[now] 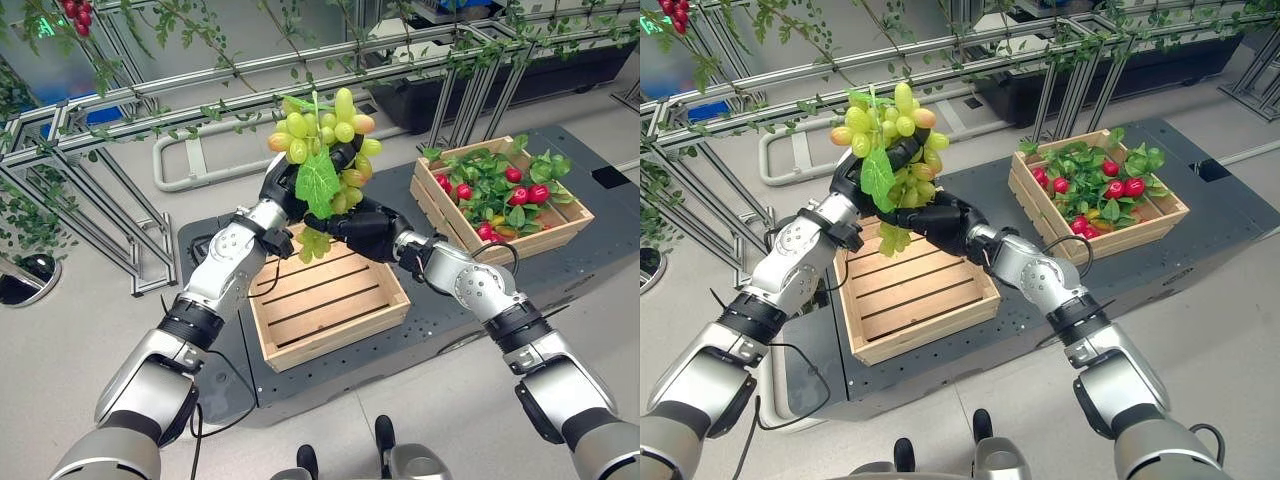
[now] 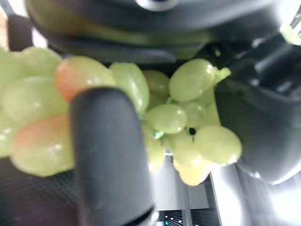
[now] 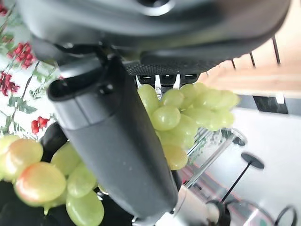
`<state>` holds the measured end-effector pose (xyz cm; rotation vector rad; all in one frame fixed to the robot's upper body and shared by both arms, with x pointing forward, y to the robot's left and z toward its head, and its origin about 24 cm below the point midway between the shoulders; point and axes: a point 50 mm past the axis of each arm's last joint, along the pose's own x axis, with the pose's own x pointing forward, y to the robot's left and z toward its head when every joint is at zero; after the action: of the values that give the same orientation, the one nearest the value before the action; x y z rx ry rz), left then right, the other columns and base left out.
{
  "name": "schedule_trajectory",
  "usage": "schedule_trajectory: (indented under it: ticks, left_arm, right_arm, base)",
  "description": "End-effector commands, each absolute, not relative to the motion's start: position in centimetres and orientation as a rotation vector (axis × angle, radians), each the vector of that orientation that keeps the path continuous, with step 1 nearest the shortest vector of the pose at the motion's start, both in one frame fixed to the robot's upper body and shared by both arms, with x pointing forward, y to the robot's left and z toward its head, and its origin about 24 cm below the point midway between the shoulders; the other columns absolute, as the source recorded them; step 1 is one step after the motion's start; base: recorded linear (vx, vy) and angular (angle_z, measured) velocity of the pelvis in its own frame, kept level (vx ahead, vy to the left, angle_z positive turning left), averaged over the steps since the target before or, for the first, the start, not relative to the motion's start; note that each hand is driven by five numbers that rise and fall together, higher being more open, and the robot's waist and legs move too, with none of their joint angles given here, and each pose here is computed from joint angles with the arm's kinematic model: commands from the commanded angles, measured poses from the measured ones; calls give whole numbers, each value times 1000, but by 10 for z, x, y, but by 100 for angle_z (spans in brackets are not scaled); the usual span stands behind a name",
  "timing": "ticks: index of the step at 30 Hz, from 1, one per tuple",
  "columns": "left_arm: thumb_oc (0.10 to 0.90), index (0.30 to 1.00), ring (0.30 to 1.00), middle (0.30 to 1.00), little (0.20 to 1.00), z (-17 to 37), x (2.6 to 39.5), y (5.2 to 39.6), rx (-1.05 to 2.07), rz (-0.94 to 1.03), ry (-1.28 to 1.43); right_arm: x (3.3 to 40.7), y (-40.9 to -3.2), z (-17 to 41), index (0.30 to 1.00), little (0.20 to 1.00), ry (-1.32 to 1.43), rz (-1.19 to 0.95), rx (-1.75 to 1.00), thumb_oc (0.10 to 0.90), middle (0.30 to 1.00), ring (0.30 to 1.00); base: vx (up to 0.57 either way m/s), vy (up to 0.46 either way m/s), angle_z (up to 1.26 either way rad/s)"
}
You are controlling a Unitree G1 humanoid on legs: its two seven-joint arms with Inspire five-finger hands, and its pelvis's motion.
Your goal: Pick up the fruits from the basket on one side to the basket on the other side
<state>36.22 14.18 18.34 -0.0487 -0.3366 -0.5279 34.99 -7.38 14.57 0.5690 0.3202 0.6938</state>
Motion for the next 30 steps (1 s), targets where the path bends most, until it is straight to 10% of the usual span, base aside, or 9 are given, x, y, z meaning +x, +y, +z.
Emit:
schedule_trajectory:
  ticks: [1, 9, 10, 11, 17, 18, 19, 30]
  left_arm:
    - [400, 300, 300, 300, 300, 253, 356, 104, -44, -681, -669]
    - [400, 300, 300, 300, 300, 237, 363, 107, 12, -701, -588]
    - [400, 300, 300, 300, 300, 236, 364, 108, 14, -698, -583]
    - [400, 300, 300, 300, 300, 235, 365, 109, 15, -694, -578]
    - [400, 300, 300, 300, 300, 224, 371, 120, 13, -633, -524]
    - [474, 411, 411, 411, 411, 222, 373, 122, 8, -617, -511]
    - [800, 900, 900, 900, 900, 219, 374, 125, -2, -598, -495]
    - [800, 900, 900, 900, 900, 193, 380, 161, -95, -312, -446]
  right_arm:
    - [350, -47, 161, 900, 900, 247, 744, 793, 800, 900, 900]
    - [354, -48, 200, 851, 851, 41, 728, 833, 767, 851, 851]
    - [355, -49, 201, 728, 728, 34, 723, 833, 685, 728, 728]
    - [356, -51, 203, 300, 300, 24, 714, 831, 400, 300, 300]
    - [360, -68, 210, 300, 300, -76, 656, 808, 400, 300, 300]
    - [361, -70, 210, 300, 300, -91, 648, 796, 400, 300, 300]
    - [361, -72, 210, 300, 300, -106, 642, 785, 400, 300, 300]
    - [359, -92, 206, 300, 300, -193, 556, 691, 400, 300, 300]
  base:
    - [0, 0, 0]
    - [0, 0, 0]
    - [0, 0, 0]
    - [0, 0, 0]
    - [0, 0, 0]
    - [0, 0, 0]
    - [0, 0, 0]
    - [0, 0, 0]
